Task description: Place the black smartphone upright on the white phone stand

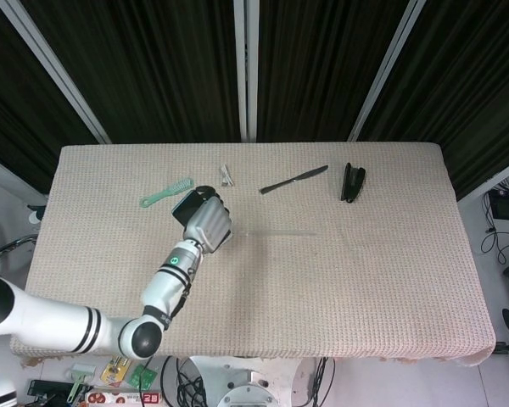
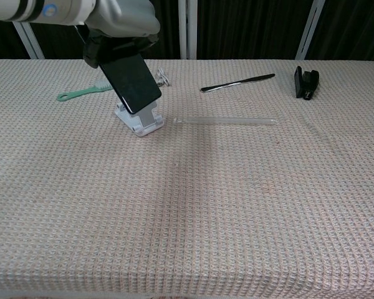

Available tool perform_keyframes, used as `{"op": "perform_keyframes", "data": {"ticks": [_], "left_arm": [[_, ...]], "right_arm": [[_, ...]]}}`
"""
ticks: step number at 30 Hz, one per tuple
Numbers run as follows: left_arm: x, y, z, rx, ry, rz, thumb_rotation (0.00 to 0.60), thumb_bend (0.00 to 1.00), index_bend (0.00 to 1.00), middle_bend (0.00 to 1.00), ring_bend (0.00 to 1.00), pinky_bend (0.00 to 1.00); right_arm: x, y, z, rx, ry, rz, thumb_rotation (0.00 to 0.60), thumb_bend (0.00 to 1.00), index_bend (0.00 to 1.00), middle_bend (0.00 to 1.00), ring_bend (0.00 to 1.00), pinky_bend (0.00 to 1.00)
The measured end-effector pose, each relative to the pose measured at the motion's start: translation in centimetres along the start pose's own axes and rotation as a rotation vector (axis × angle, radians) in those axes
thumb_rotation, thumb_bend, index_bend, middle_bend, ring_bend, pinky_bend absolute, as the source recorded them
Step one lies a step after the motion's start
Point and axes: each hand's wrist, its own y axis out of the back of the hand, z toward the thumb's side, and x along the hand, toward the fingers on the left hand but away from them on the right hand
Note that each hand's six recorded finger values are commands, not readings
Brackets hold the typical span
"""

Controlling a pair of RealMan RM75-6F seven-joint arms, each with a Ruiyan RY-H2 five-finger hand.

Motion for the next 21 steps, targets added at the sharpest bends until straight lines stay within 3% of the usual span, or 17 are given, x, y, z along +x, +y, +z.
{"op": "perform_keyframes", "data": {"ticks": [9,21], "left_arm": [[1.0,0.6,0.6,0.047,0.005,0.082,0.600,0.43,0.51,0.55,0.44,0.40],[2.1,-1.7,2.2,0.087,0.000,0.153,0.600,0.43,0.52,0.55,0.44,0.40]], "right_arm": [[0.1,-0.1,-0.1,0.002,-0.006,0.005,0.600,0.20,0.00,0.00,0.00,0.00],[0.1,-1.0,-0.2,0.006,-0.012,0.028,0.600,0.20,0.00,0.00,0.00,0.00]]}}
